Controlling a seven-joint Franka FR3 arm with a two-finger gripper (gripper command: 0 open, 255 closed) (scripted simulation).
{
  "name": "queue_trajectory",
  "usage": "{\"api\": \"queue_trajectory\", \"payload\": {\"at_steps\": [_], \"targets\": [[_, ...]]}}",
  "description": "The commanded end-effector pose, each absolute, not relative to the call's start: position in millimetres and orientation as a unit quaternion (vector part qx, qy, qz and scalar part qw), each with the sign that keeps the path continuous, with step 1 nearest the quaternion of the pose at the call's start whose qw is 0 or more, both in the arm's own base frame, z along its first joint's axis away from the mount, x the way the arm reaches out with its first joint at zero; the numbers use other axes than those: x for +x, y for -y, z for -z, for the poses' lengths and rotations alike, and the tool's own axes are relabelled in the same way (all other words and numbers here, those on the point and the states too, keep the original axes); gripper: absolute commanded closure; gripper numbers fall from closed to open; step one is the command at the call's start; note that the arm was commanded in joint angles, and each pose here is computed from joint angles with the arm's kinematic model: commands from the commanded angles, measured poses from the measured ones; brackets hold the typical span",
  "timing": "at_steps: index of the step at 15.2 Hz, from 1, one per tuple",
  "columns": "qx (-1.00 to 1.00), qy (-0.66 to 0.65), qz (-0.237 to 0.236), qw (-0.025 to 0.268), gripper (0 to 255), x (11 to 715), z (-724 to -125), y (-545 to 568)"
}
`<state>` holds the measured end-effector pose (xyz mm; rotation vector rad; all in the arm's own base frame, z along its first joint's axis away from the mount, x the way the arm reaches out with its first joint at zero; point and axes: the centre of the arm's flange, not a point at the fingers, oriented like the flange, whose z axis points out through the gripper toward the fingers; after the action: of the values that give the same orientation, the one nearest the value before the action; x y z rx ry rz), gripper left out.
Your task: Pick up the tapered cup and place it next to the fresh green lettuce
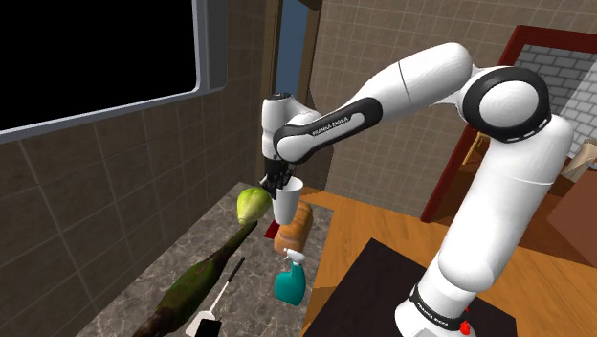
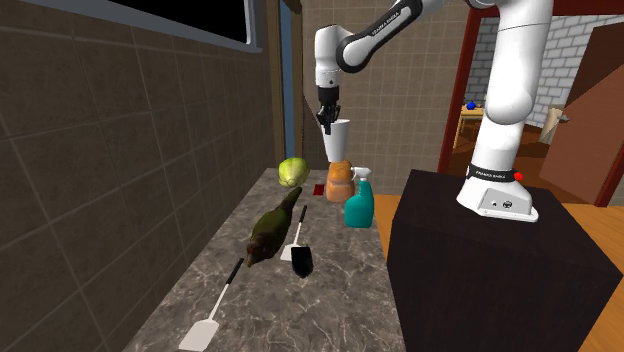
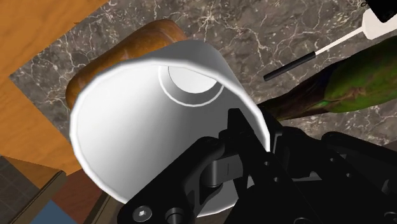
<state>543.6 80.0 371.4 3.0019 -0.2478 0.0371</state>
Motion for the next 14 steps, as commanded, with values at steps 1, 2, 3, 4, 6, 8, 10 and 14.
{"api": "queue_trajectory", "payload": {"at_steps": [1,2,3,4,6,8,10,14], "targets": [[0.994,0.082,-0.013,0.064,255,544,-362,-78],[0.994,0.082,-0.013,0.064,255,544,-356,-78],[0.994,0.082,-0.013,0.064,255,544,-351,-78],[0.994,0.082,-0.013,0.064,255,544,-346,-78],[0.994,0.082,-0.013,0.064,255,544,-335,-78],[0.994,0.082,-0.013,0.064,255,544,-325,-78],[0.994,0.082,-0.013,0.064,255,544,-314,-78],[0.994,0.082,-0.013,0.064,255,544,-293,-78]]}}
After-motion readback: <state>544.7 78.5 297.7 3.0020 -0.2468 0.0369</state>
